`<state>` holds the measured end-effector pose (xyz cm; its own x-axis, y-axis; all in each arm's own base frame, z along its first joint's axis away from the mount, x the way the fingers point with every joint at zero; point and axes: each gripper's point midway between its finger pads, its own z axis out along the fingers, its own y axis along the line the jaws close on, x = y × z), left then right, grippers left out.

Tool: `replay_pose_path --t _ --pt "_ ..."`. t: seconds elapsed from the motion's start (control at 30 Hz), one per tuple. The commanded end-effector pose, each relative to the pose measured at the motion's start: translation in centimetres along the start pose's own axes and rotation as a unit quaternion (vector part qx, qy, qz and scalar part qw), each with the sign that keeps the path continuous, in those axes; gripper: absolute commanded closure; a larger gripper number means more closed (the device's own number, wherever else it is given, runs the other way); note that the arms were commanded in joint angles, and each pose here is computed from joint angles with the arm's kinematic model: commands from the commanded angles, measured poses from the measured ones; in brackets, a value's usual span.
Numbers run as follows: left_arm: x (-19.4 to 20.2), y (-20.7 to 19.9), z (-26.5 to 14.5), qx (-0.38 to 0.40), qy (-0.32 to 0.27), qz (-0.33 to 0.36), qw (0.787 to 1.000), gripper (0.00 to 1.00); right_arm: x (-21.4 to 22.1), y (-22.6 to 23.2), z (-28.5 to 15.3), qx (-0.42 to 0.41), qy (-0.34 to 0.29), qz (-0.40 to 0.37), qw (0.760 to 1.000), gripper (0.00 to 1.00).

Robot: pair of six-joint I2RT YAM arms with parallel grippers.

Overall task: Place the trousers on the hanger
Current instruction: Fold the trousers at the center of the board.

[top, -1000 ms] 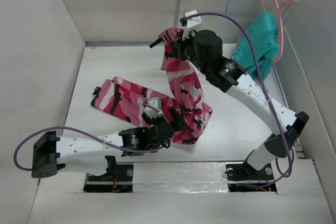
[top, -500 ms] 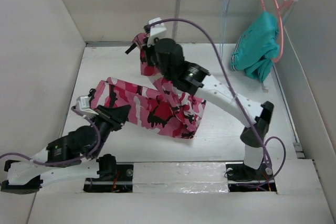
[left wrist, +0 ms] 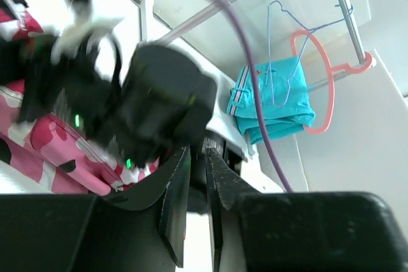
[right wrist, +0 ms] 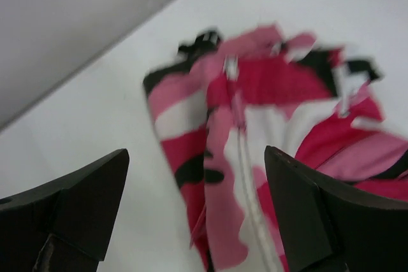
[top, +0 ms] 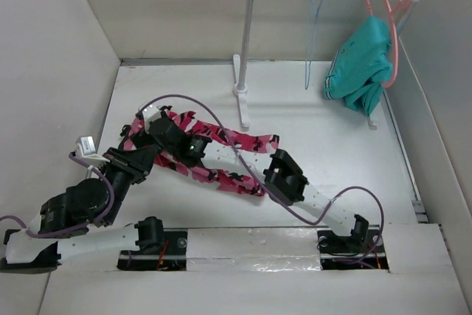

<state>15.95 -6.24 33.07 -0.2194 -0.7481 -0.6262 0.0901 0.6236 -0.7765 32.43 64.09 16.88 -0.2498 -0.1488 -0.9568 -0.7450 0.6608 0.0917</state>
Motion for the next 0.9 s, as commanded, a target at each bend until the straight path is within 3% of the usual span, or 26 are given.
replay_pose_path --t 0.0,0.13,0.23,0.3,0.37,0.43,0.53,0.6,0.63,0.7,0.73,0.77,0.83,0.87 --pt "-2.1 1.6 -0.3 -0.023 -0.039 -0.026 0.999 0.84 -12.1 0.7 -6.1 -0.045 -0.111 0.051 0.991 0.06" --pt "-0.8 0.7 0.6 -0.027 -0.042 -0.018 0.999 0.80 -14.7 -3.1 -12.3 -0.012 -0.145 0.051 0.988 0.08" --pt "1.6 0.3 1.9 -0.052 -0.044 0.027 0.997 0.74 -13.2 -6.1 -17.6 0.025 -0.155 0.055 0.986 0.23" --pt "4.2 0.2 3.2 -0.075 -0.040 0.076 0.994 0.70 -9.8 -8.2 -20.2 0.044 -0.134 0.059 0.988 0.66" --pt "6.4 0.1 4.3 -0.096 -0.041 0.118 0.987 0.67 -7.4 -9.4 -21.4 0.055 -0.115 0.062 0.990 1.00" --pt "8.4 -0.1 5.4 -0.116 -0.041 0.168 0.978 0.64 -2.9 -10.7 -22.7 0.071 -0.072 0.058 0.993 1.00" --pt "9.5 -1.2 7.1 -0.135 -0.042 0.173 0.975 0.58 2.4 -12.0 -25.2 0.091 -0.038 0.076 0.992 1.00" --pt "10.9 -0.3 9.8 -0.162 -0.012 0.243 0.956 0.54 4.2 -12.1 -26.6 0.090 -0.032 0.098 0.991 1.00" --pt "10.9 0.1 12.5 -0.163 0.012 0.204 0.965 0.54 4.6 -12.2 -27.1 0.086 -0.037 0.102 0.990 0.96" --pt "11.2 2.7 15.1 -0.165 0.041 0.228 0.959 0.54 6.6 -12.2 -28.2 0.080 -0.027 0.102 0.991 0.90" --pt "11.6 1.9 16.5 -0.124 0.070 0.198 0.970 0.54 7.4 -11.8 -28.4 0.074 -0.019 0.102 0.992 0.89" --pt "9.5 4.5 18.0 -0.155 0.055 0.185 0.969 0.54 8.1 -11.3 -28.6 0.068 -0.011 0.099 0.993 0.84" --pt "10.2 6.9 19.8 -0.165 0.092 0.178 0.966 0.53 10.4 -10.9 -28.5 0.071 0.016 0.084 0.994 0.77" --pt "9.2 8.9 20.5 -0.193 0.090 0.165 0.963 0.54 11.0 -10.8 -28.5 0.076 0.024 0.079 0.994 0.67"
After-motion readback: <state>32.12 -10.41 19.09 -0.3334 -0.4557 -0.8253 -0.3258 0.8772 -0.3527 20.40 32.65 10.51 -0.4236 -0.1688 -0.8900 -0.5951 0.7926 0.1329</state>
